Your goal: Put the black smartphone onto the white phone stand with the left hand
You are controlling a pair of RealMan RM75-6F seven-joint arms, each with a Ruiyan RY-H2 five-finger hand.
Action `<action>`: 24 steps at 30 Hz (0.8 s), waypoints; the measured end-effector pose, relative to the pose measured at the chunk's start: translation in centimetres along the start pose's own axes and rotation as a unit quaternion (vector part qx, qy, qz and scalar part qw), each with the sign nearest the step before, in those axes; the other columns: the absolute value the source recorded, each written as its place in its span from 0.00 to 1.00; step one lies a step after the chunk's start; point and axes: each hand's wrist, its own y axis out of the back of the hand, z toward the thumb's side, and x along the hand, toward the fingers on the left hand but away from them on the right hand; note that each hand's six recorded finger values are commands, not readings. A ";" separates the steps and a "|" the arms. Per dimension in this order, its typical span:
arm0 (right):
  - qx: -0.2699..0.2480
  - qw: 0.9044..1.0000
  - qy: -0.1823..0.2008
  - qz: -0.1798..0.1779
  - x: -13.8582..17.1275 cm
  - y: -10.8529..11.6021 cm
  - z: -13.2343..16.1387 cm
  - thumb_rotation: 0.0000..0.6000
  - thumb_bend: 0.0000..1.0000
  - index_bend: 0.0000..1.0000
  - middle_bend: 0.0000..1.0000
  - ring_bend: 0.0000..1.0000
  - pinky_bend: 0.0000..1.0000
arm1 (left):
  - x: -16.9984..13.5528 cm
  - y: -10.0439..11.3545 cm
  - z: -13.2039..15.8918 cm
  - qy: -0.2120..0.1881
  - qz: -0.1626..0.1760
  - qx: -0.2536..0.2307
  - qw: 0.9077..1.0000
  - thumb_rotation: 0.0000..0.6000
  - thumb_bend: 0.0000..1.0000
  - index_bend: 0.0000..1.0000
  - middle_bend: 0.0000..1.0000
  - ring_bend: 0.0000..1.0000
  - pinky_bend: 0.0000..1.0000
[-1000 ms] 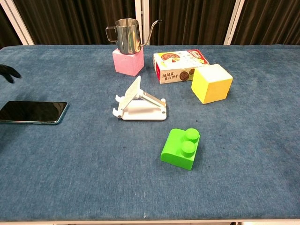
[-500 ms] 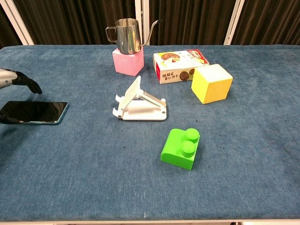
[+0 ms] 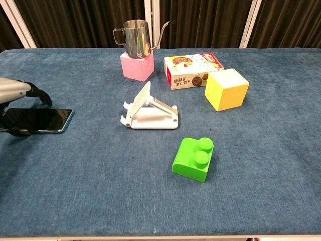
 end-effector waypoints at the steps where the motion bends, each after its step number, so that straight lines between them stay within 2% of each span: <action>1: -0.001 1.000 -0.001 0.000 0.0 0.0 -0.1 1.00 0.26 0.00 0.05 0.00 0.00 | 0.1 -0.1 0.1 0.000 -0.002 -0.001 1.000 1.00 0.15 0.22 0.15 0.01 0.01; 7: -0.005 1.000 -0.006 0.001 0.1 -0.2 -0.4 1.00 0.26 0.00 0.05 0.00 0.00 | 0.3 -0.3 0.4 0.001 -0.002 -0.017 1.000 1.00 0.17 0.36 0.16 0.03 0.01; 11: -0.006 1.000 -0.007 0.001 0.1 -0.2 -0.5 1.00 0.26 0.00 0.05 0.00 0.00 | 0.4 -0.3 0.5 -0.002 0.006 -0.058 0.998 1.00 0.19 0.45 0.20 0.06 0.01; 15: -0.006 1.000 -0.007 0.001 0.1 -0.3 -0.5 1.00 0.26 0.00 0.05 0.00 0.00 | 0.2 -0.2 0.3 -0.005 0.017 -0.105 0.994 1.00 0.20 0.47 0.24 0.10 0.01; 18: -0.006 1.000 -0.007 0.001 0.1 -0.3 -0.4 1.00 0.26 0.00 0.05 0.00 0.00 | 0.0 -0.1 0.1 -0.010 0.033 -0.143 0.989 1.00 0.20 0.48 0.32 0.19 0.06; 22: -0.006 1.000 -0.005 0.000 0.0 -0.2 -0.2 1.00 0.26 0.00 0.05 0.00 0.00 | -0.3 -0.1 -0.2 -0.017 0.052 -0.176 0.983 1.00 0.22 0.48 0.47 0.38 0.15; 24: -0.006 1.000 -0.005 0.000 0.0 -0.2 -0.1 1.00 0.26 0.00 0.05 0.00 0.00 | -0.4 -0.1 -0.4 -0.023 0.063 -0.186 0.980 1.00 0.22 0.48 0.51 0.42 0.18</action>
